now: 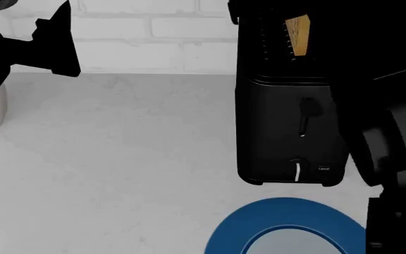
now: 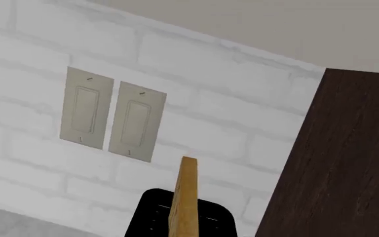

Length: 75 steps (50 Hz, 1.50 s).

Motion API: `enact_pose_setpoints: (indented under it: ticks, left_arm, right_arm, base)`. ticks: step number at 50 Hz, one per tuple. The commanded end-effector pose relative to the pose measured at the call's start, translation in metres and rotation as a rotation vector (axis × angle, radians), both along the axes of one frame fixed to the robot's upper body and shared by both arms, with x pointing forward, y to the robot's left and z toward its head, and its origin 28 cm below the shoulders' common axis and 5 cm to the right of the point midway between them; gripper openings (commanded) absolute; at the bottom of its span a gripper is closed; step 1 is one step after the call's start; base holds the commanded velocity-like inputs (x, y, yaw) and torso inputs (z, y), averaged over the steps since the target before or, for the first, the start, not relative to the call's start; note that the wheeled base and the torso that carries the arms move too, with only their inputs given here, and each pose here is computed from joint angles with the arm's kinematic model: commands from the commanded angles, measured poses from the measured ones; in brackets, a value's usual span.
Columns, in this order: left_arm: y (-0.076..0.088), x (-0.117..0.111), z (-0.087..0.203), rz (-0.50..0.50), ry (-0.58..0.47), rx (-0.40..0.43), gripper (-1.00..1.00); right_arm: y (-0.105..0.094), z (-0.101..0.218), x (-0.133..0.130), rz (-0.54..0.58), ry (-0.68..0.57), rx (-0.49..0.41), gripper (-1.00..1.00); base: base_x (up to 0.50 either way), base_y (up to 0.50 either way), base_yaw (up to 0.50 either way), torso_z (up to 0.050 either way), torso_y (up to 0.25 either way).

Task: Place the toasted item on a plate.

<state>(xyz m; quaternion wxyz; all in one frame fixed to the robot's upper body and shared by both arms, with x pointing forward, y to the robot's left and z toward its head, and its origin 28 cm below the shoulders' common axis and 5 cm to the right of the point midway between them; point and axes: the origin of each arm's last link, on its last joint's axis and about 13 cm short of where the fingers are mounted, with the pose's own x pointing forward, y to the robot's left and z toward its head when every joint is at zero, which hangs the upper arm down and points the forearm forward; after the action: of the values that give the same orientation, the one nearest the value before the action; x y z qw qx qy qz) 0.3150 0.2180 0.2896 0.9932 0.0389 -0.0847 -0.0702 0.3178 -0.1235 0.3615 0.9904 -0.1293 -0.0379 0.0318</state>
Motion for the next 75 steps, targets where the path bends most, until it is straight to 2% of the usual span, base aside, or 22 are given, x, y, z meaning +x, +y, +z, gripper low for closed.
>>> enact_pose_setpoints:
  ticks: [1,8,17,28,34,39,49,53,62,75]
  left_arm:
    - [0.004,-0.001,0.002,0.014,-0.005,-0.01,1.0]
    - [0.007,-0.002,0.003,0.025,-0.008,-0.016,1.0]
    - [0.006,-0.005,0.003,0.019,-0.008,-0.018,1.0]
    - [0.006,-0.005,0.004,0.016,-0.012,-0.024,1.0]
    - [0.006,-0.006,0.005,0.016,-0.014,-0.026,1.0]
    - [0.005,-0.007,0.005,0.014,-0.015,-0.027,1.0]
    - [0.004,-0.011,0.009,0.01,-0.024,-0.033,1.0]
    - [0.005,-0.014,0.011,0.012,-0.027,-0.035,1.0]
    - [0.004,-0.015,0.011,0.007,-0.028,-0.038,1.0]
    - [0.005,-0.016,0.012,0.004,-0.032,-0.043,1.0]
  right_arm:
    - [-0.003,-0.009,-0.04,0.04,-0.028,-0.032,-1.0]
    - [0.0,-0.01,-0.067,0.075,-0.053,-0.085,-1.0]
    - [-0.005,-0.024,-0.097,0.095,-0.044,-0.082,-1.0]
    - [-0.012,-0.038,-0.133,0.129,-0.019,0.037,-1.0]
    - [-0.019,-0.042,-0.143,0.143,0.012,0.14,-1.0]
    - [-0.023,-0.046,-0.15,0.138,0.02,0.189,-1.0]
    - [-0.022,-0.056,-0.173,0.169,0.048,0.321,-1.0]
    - [-0.028,-0.062,-0.177,0.146,0.051,0.38,-1.0]
    - [-0.033,-0.076,-0.19,0.129,0.072,0.448,-1.0]
    - [-0.033,-0.091,-0.193,0.129,0.1,0.519,-1.0]
  base:
    - [0.0,0.0,0.0,0.0,0.0]
    - [0.0,0.0,0.0,0.0,0.0]
    - [0.0,0.0,0.0,0.0,0.0]
    - [0.0,0.0,0.0,0.0,0.0]
    - [0.0,0.0,0.0,0.0,0.0]
    - [0.0,0.0,0.0,0.0,0.0]
    - [0.0,0.0,-0.01,0.0,0.0]
    - [0.0,-0.01,-0.01,0.0,0.0]
    - [-0.01,-0.01,-0.02,0.0,0.0]
    - [0.0,-0.01,-0.01,0.0,0.0]
